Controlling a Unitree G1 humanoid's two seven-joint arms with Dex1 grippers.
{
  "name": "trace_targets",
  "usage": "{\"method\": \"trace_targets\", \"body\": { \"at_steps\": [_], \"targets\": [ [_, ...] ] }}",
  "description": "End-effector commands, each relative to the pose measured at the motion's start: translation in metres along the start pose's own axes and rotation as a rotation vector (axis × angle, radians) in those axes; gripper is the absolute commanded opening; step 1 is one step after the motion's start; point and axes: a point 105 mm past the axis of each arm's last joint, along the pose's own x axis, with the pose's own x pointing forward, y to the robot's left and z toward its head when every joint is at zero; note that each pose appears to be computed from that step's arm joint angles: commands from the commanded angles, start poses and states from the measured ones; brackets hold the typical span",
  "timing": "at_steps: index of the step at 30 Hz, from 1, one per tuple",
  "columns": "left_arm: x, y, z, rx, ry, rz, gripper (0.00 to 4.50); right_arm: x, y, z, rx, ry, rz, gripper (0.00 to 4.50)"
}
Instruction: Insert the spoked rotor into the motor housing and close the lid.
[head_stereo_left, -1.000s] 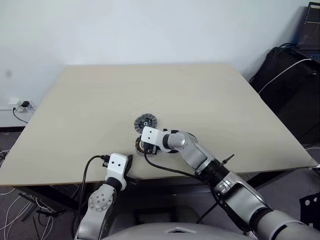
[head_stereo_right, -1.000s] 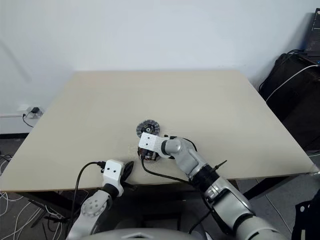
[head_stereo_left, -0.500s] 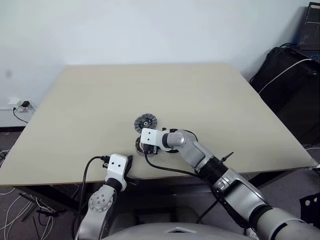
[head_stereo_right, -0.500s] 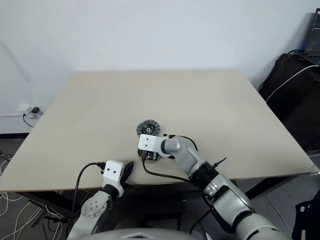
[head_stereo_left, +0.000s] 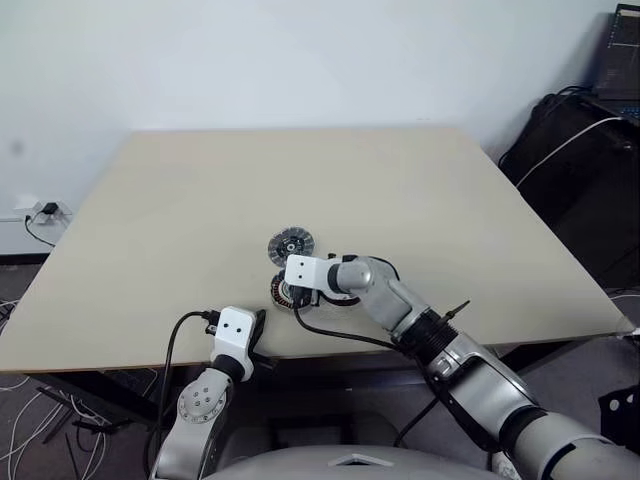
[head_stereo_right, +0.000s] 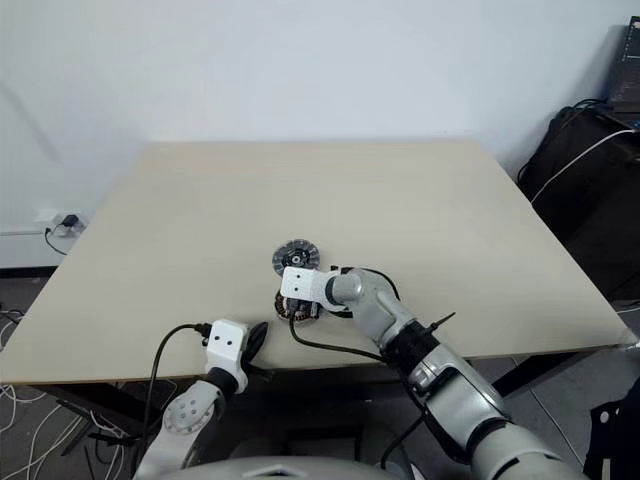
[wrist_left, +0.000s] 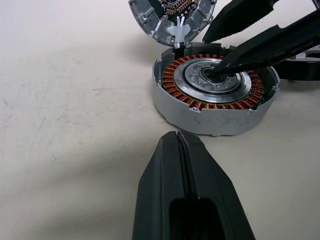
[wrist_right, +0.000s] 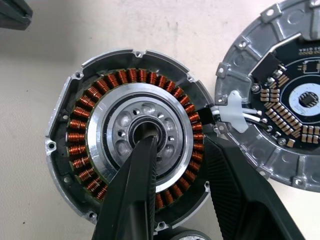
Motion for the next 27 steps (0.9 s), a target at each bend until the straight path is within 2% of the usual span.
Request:
{"method": "trace_targets", "body": {
  "at_steps": [1, 14, 27],
  "targets": [
    [0.002, 0.001, 0.007, -0.009, -0.035, 0.01, 0.0, -0.001, -0.006, 0.013, -0.056, -0.027, -0.005, 1.59],
    [0.003, -0.001, 0.007, -0.011, -0.036, 0.006, 0.0, 0.006, -0.003, 0.015, -0.071, -0.013, 0.003, 1.59],
    [0.004, -0.003, 0.008, -0.013, -0.037, 0.001, 0.0, 0.006, -0.002, -0.005, 0.065, 0.06, 0.016, 1.59]
  ]
}}
